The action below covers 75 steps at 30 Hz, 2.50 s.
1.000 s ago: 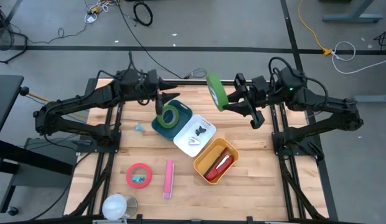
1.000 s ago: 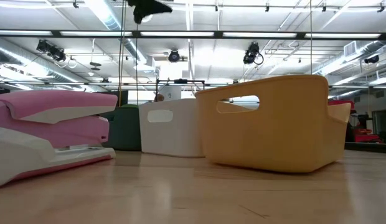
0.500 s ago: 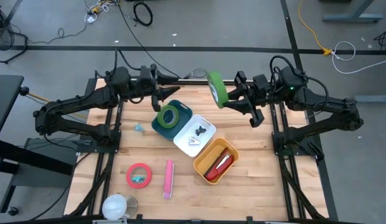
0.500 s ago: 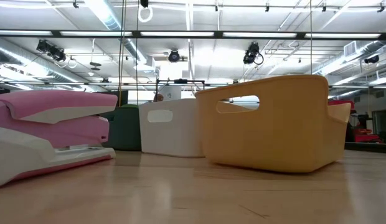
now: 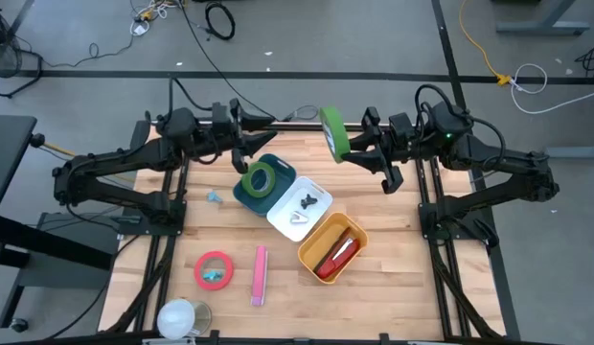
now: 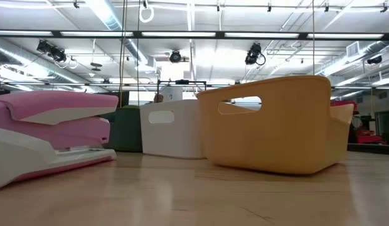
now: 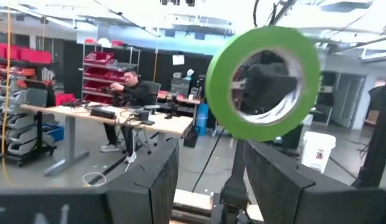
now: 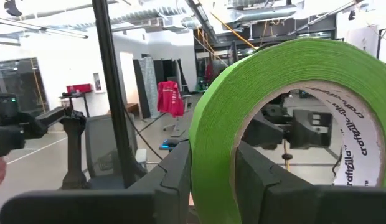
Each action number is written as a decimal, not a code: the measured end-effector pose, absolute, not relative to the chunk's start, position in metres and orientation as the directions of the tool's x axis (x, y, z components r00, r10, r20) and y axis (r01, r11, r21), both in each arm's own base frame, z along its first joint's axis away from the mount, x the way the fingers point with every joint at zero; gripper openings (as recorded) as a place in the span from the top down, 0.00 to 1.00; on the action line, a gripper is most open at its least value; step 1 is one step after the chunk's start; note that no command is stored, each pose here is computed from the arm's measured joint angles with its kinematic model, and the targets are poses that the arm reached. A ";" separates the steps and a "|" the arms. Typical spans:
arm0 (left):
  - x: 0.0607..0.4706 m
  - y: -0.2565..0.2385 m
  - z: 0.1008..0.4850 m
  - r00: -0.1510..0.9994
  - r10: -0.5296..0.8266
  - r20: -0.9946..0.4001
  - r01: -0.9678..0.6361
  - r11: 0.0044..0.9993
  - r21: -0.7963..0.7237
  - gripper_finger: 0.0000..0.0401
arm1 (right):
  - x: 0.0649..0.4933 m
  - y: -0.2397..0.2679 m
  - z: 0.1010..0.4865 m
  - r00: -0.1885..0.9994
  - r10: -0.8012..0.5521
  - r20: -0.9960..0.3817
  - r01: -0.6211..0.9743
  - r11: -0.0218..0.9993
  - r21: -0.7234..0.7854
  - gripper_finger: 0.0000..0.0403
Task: Pick and place Stapler, Stapler remover, tape
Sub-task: Put the green tape into the blue bin
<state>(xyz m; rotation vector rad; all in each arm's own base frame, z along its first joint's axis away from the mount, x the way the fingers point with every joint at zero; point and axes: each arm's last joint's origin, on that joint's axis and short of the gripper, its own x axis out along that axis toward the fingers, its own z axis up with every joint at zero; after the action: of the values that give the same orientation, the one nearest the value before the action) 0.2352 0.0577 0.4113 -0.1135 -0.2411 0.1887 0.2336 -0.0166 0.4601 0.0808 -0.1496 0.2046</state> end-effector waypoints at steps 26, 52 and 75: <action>0.259 0.051 0.408 0.949 0.129 0.287 -0.107 0.990 -0.094 0.36 | 0.233 -0.017 0.461 0.966 0.196 0.168 -0.209 0.976 0.062 0.78; 0.327 0.063 0.462 0.978 0.184 0.098 -0.182 0.983 -0.035 0.38 | 0.234 -0.017 0.461 0.973 0.163 0.164 -0.168 0.986 0.019 0.78; 0.345 0.067 0.452 0.956 0.264 0.126 -0.251 0.961 -0.111 0.38 | 0.234 -0.018 0.458 0.980 0.137 0.142 -0.141 0.990 0.019 0.78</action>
<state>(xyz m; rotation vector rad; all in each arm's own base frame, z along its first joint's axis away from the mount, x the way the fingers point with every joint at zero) 0.3445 0.0670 0.4521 -0.0946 -0.1408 0.2621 0.2344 -0.0182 0.4585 0.0287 -0.1408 0.1398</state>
